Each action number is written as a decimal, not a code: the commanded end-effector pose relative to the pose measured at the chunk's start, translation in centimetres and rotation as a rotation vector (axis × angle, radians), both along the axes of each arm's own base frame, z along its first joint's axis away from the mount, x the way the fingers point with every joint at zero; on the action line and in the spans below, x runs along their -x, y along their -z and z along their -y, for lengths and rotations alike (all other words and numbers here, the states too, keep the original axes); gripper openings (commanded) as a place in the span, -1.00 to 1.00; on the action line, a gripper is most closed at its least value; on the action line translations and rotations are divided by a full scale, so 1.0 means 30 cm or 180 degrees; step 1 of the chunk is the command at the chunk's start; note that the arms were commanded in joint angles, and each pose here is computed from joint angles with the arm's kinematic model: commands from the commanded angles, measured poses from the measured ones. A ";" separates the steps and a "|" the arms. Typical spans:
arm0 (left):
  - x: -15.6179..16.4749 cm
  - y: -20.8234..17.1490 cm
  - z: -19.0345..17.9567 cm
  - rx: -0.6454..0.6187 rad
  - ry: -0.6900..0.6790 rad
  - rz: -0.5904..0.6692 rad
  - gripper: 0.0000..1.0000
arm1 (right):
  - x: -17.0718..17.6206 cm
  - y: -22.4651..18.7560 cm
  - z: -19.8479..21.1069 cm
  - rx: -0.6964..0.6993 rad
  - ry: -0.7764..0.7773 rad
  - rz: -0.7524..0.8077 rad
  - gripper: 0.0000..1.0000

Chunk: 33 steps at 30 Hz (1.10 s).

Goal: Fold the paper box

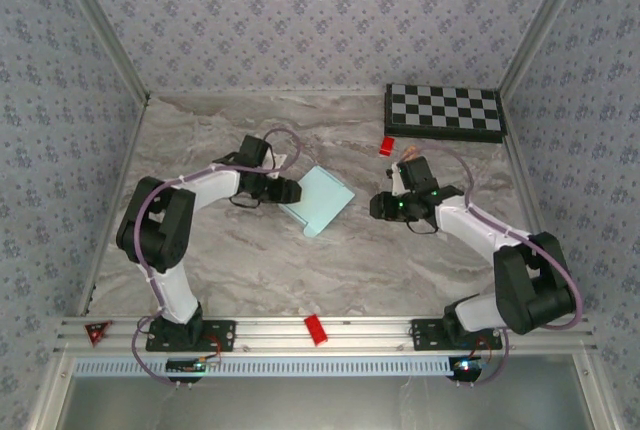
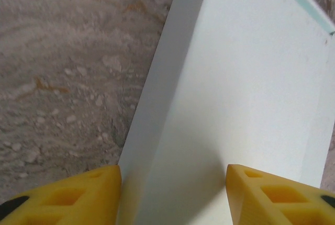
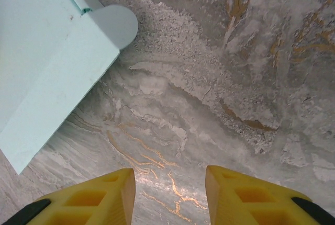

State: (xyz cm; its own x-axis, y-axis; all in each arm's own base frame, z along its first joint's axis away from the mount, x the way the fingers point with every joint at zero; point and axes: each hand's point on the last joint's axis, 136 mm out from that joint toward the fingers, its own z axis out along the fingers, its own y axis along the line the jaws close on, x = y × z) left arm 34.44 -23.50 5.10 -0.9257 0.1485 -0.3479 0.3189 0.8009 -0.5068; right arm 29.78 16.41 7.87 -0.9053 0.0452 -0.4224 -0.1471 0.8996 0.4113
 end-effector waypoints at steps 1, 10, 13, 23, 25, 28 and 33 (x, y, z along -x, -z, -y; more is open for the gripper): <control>0.027 -0.037 0.036 0.0182 -0.0031 -0.0002 0.05 | -0.011 -0.025 -0.031 -0.0223 0.0076 0.0074 -0.18; 0.086 -0.049 0.067 0.0291 -0.0463 0.0011 0.03 | -0.032 -0.023 -0.095 -0.0676 0.0124 0.0077 -0.09; 0.110 -0.053 0.074 0.0298 -0.0584 0.0030 0.04 | -0.037 -0.018 -0.119 -0.0855 0.0102 0.0087 -0.02; 0.144 -0.044 0.070 0.0267 -0.0767 0.0003 0.07 | -0.067 0.002 -0.184 -0.1125 -0.0049 0.0130 0.32; 0.134 -0.057 0.061 0.0200 -0.0758 0.0057 0.10 | -0.072 0.011 -0.209 -0.1182 -0.0151 0.0059 0.32; 0.116 -0.074 0.052 0.0124 -0.0721 0.0126 0.12 | -0.088 0.020 -0.236 -0.1238 -0.0240 -0.0002 0.31; 0.082 -0.078 0.044 0.0138 -0.0690 0.0133 0.13 | -0.110 0.026 -0.282 -0.1404 -0.0342 -0.0029 0.30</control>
